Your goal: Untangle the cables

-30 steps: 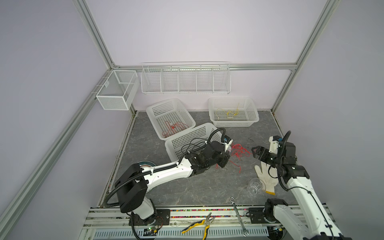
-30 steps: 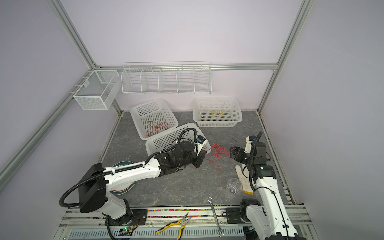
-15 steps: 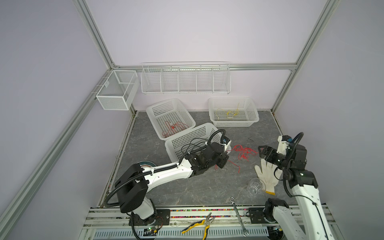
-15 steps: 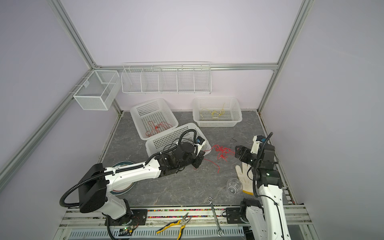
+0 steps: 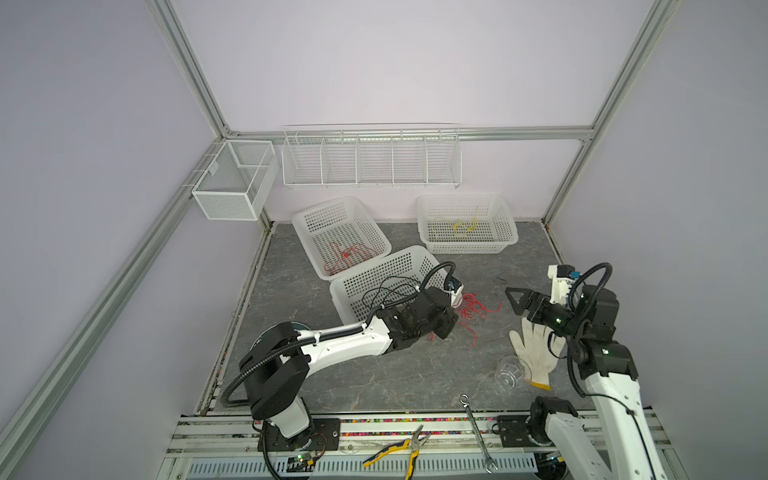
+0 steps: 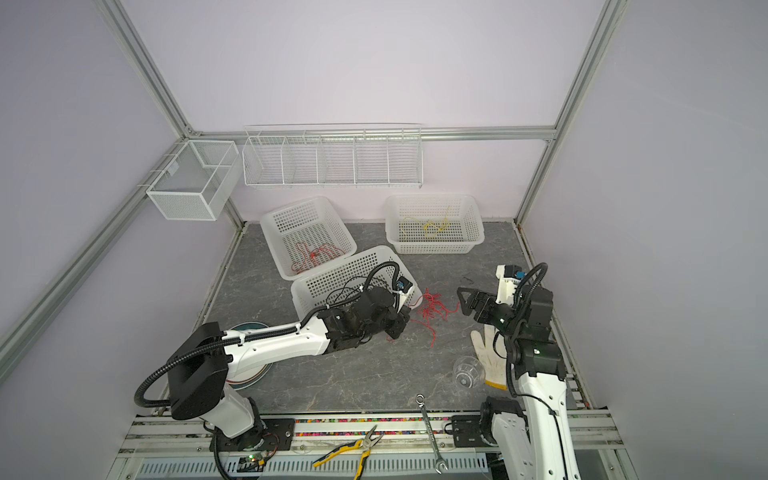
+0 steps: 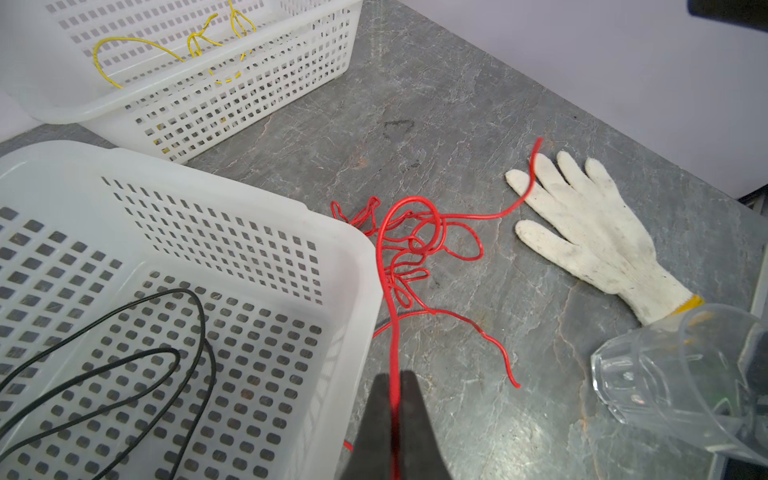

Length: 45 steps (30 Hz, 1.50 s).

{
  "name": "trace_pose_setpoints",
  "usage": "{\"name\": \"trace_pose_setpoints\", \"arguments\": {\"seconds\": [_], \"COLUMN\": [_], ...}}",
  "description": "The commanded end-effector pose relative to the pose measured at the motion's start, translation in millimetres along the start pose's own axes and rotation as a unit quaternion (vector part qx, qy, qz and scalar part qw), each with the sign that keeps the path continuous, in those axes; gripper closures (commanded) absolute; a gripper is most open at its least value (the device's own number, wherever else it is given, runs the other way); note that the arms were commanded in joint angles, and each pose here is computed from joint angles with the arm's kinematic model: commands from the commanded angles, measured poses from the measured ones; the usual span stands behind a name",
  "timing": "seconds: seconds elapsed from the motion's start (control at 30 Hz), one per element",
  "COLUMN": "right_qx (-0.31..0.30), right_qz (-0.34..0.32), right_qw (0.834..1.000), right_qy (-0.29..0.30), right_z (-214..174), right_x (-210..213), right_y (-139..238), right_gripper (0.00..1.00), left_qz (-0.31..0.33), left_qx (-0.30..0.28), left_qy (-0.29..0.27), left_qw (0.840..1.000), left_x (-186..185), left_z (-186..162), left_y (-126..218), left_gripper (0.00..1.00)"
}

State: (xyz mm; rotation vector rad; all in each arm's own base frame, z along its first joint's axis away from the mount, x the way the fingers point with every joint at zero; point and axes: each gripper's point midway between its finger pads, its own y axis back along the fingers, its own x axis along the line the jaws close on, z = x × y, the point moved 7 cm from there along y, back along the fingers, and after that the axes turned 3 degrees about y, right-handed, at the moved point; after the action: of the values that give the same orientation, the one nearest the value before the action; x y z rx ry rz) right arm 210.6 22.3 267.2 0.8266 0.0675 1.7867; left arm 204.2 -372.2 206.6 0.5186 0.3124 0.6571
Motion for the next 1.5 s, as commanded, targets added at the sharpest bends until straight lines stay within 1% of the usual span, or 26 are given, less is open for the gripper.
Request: {"name": "trace_pose_setpoints", "arguments": {"seconds": [0.0, 0.1, 0.27, 0.4, 0.5, 0.67, 0.83, 1.0, 1.2, 1.3, 1.4, 1.47], "right_qx": [0.002, 0.009, 0.018, -0.005, -0.027, -0.045, -0.056, -0.053, -0.053, -0.049, -0.044, -0.047], "right_qz": [-0.067, -0.068, -0.016, 0.003, 0.013, 0.042, 0.047, 0.045, 0.057, 0.05, 0.029, 0.007], "right_qw": [0.998, 0.997, 1.0, 1.0, 1.0, 0.998, 0.997, 0.997, 0.996, 0.997, 0.998, 0.998], "right_qy": [-0.009, -0.018, -0.019, -0.006, 0.008, 0.025, 0.034, 0.038, 0.037, 0.041, 0.042, 0.039], "right_z": [-7, -19, -39, -46, -49, -50, -42, -37, -32, -32, -34, -35], "right_x": [-17, -25, -25, -19, -15, -6, -4, -6, -3, -3, -7, -12], "right_y": [-2, -10, -20, -14, -6, -2, -8, -19, -32, -39, -46, -49], "right_gripper": [0.1, 0.12, 0.16, 0.16, 0.14, 0.11, 0.09, 0.09, 0.1, 0.1, 0.14, 0.19], "left_qz": [-0.008, -0.004, -0.01, -0.015, -0.021, -0.054, -0.081, -0.108, -0.129, -0.136, -0.144, -0.147], "left_qx": [-0.02, -0.026, -0.025, -0.02, -0.018, -0.027, -0.036, -0.042, -0.046, -0.052, -0.061, -0.067], "left_qy": [0.009, 0.025, 0.046, 0.053, 0.058, 0.064, 0.073, 0.076, 0.079, 0.08, 0.079, 0.078], "left_qw": [1.0, 0.999, 0.999, 0.998, 0.998, 0.996, 0.993, 0.99, 0.987, 0.986, 0.985, 0.984], "left_x": [-5, -4, -6, -10, -13, -22, -28, -34, -38, -40, -41, -41], "left_z": [19, 28, 46, 56, 64, 79, 89, 97, 104, 108, 112, 115], "left_y": [5, 9, 14, 14, 14, 20, 28, 37, 43, 47, 53, 57], "left_gripper": [1.0, 1.0, 1.0, 1.0, 1.0, 1.0, 1.0, 1.0, 1.0, 1.0, 1.0, 1.0]}}
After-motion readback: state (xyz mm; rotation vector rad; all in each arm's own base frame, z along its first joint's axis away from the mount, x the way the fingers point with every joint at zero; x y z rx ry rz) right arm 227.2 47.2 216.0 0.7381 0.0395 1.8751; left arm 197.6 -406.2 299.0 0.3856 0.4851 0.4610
